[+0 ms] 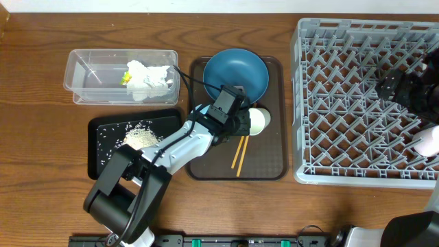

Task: Sort waste into correct bins and load items into the dishwasher rack
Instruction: 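Grasp the cream cup with the left gripper and lift it, then hand the cream cup from the left gripper to the right gripper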

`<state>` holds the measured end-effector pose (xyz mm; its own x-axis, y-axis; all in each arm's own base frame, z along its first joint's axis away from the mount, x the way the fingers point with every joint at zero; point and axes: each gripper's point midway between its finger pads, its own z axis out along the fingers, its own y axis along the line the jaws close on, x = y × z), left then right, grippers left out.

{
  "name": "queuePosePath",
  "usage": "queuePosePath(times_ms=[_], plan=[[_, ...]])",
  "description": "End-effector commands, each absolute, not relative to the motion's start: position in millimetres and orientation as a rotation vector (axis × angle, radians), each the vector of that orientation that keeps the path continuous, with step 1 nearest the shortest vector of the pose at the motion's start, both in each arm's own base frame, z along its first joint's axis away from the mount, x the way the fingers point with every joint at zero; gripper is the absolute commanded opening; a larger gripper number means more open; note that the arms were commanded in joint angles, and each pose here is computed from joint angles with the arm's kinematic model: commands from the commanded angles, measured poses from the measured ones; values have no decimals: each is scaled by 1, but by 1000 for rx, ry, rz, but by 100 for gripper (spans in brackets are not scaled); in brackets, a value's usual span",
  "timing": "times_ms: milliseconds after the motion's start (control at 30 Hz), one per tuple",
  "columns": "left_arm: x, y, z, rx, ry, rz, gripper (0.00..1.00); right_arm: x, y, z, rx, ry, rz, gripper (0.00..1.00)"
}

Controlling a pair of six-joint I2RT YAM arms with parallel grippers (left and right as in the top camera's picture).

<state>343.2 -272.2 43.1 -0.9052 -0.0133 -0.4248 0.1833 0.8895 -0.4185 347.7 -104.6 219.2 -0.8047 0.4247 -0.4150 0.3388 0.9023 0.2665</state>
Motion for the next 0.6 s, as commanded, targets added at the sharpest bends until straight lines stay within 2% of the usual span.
queuePosePath(times_ms=[0,267,367,567], plan=[[348,-272,68,122,2582,-676,6,349,-103,221,523,2592,238,99],[352,-243,145,62,2468,-902,6,344,-78,222,341,2619,390,99],[351,-238,174,47,2419,-1167,6,345,-57,223,259,2599,532,99],[336,-234,218,218,2267,-1653,6,339,22,215,-138,2509,890,99]])
